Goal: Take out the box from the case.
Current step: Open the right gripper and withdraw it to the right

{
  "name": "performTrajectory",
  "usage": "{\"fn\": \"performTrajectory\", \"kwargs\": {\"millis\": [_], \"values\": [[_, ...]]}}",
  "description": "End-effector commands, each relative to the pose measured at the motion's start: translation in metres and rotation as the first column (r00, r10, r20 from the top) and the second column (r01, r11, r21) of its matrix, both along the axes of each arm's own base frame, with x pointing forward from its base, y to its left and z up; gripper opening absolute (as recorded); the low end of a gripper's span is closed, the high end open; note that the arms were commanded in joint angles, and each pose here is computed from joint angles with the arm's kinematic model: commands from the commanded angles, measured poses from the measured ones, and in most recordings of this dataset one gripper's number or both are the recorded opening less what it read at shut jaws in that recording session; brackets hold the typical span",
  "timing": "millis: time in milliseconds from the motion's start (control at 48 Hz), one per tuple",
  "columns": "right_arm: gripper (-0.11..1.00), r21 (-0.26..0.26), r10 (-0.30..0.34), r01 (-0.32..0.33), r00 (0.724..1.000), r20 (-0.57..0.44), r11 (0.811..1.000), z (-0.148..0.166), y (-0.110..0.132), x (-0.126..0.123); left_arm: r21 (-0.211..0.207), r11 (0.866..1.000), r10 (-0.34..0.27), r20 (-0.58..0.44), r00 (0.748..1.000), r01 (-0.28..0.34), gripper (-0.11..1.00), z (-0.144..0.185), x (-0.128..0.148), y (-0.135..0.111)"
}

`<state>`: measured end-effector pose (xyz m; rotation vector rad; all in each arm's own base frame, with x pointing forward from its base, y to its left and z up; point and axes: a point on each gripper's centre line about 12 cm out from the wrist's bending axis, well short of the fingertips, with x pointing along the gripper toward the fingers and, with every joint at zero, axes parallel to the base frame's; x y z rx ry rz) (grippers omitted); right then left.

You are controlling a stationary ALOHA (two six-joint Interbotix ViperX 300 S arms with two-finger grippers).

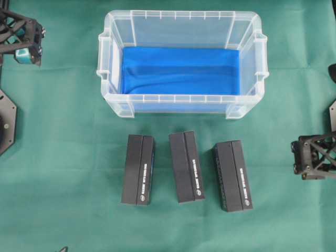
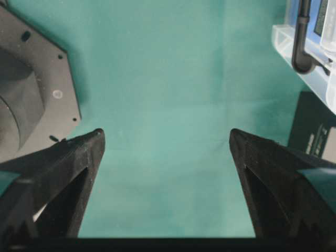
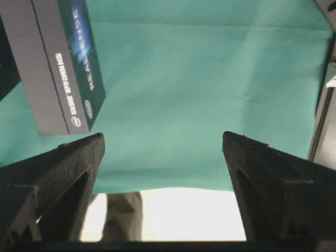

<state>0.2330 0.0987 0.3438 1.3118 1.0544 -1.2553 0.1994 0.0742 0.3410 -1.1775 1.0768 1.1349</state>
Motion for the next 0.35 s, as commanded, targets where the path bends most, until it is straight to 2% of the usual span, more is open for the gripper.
{"fn": "performTrajectory", "kwargs": {"millis": [0, 188, 334], "values": [[0.88, -0.002, -0.015, 0.015, 1.000, 0.021, 1.000, 0.006, -0.007, -0.001, 0.009, 1.000, -0.004, 0.016, 1.000, 0.004, 0.95, 0.005, 0.000, 0.000], [0.88, -0.017, -0.013, 0.014, 1.000, 0.019, 1.000, 0.005, -0.025, 0.001, 0.010, 1.000, -0.004, 0.018, 1.000, 0.004, 0.95, 0.005, 0.000, 0.000], [0.88, -0.028, -0.014, 0.015, 1.000, 0.013, 1.000, 0.003, -0.049, 0.001, 0.009, 1.000, -0.003, 0.018, 1.000, 0.003, 0.95, 0.005, 0.000, 0.000]]}}
